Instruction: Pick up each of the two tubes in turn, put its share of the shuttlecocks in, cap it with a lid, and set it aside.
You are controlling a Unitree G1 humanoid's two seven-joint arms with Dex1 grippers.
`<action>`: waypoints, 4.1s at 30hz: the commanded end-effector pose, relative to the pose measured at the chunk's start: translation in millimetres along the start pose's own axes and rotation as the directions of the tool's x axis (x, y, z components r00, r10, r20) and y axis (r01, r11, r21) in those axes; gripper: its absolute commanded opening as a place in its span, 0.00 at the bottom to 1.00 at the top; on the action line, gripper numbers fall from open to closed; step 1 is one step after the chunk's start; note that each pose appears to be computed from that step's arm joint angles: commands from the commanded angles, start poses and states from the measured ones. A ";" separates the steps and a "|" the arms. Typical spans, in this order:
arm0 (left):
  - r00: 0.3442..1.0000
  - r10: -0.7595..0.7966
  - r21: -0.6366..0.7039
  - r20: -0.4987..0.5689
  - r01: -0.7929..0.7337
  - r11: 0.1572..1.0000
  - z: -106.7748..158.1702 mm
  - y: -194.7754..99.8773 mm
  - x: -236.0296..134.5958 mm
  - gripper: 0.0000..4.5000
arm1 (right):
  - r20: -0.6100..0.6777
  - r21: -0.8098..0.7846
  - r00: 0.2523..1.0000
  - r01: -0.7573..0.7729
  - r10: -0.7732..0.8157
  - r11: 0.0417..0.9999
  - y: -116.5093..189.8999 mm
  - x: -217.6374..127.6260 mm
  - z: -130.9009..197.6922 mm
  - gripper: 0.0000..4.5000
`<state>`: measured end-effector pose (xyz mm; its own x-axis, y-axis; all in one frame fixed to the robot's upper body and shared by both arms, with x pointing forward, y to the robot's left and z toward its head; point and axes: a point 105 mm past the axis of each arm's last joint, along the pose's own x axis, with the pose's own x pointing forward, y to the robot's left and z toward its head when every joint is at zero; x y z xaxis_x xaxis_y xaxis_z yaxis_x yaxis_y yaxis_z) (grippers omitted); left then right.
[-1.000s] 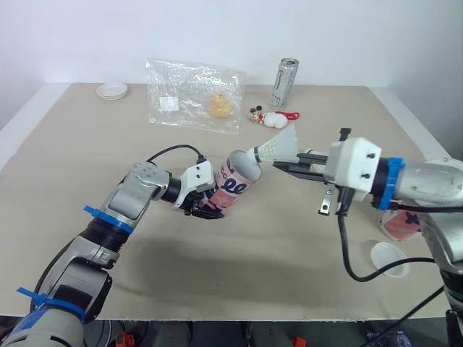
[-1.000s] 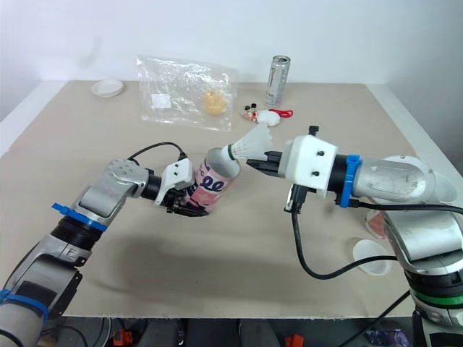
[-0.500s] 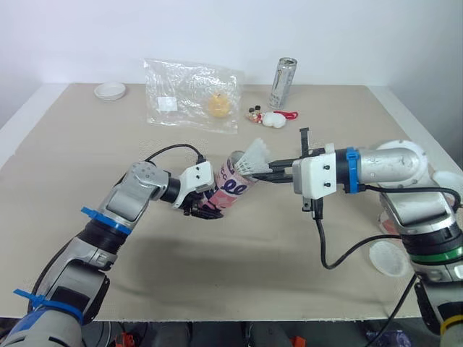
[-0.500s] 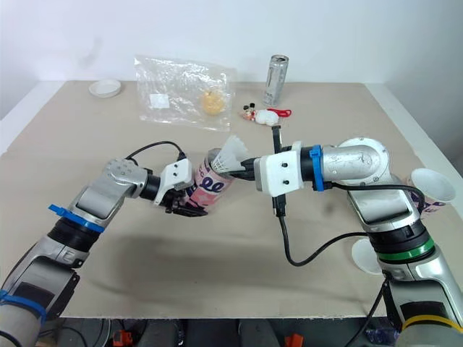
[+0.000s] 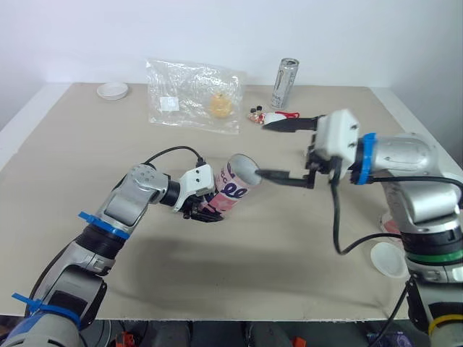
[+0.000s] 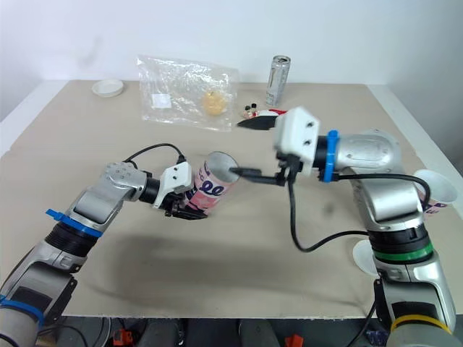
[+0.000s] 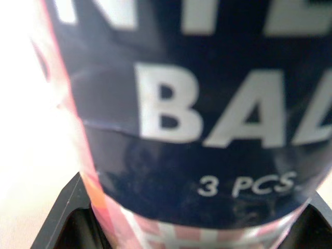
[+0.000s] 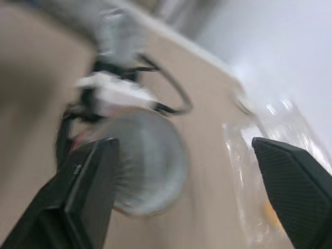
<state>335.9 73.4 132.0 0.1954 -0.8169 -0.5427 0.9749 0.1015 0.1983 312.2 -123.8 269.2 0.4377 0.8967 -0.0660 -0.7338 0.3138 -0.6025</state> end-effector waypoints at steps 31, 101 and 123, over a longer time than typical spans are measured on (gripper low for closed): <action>0.999 0.025 0.018 0.022 -0.025 1.000 7.4 2.9 -6.1 0.64 | -0.461 0.500 0.644 0.757 -0.611 0.420 -31.3 -44.4 -164.4 1.00; 0.999 0.036 0.011 0.037 -0.037 0.999 11.4 -2.1 -8.1 0.64 | -0.054 -0.352 0.916 -0.390 0.397 0.851 21.7 28.2 37.3 0.81; 0.999 -0.002 0.119 -0.037 0.007 0.993 11.6 -1.3 -4.8 0.64 | -0.097 -0.108 0.933 -0.357 0.347 0.928 -0.2 15.1 39.4 0.31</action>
<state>329.6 70.2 134.5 0.1793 -0.7997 -0.5730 0.9681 0.0398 0.2473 301.6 -97.9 289.9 0.1954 0.9243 -0.3280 -0.8238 -0.0268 -0.5663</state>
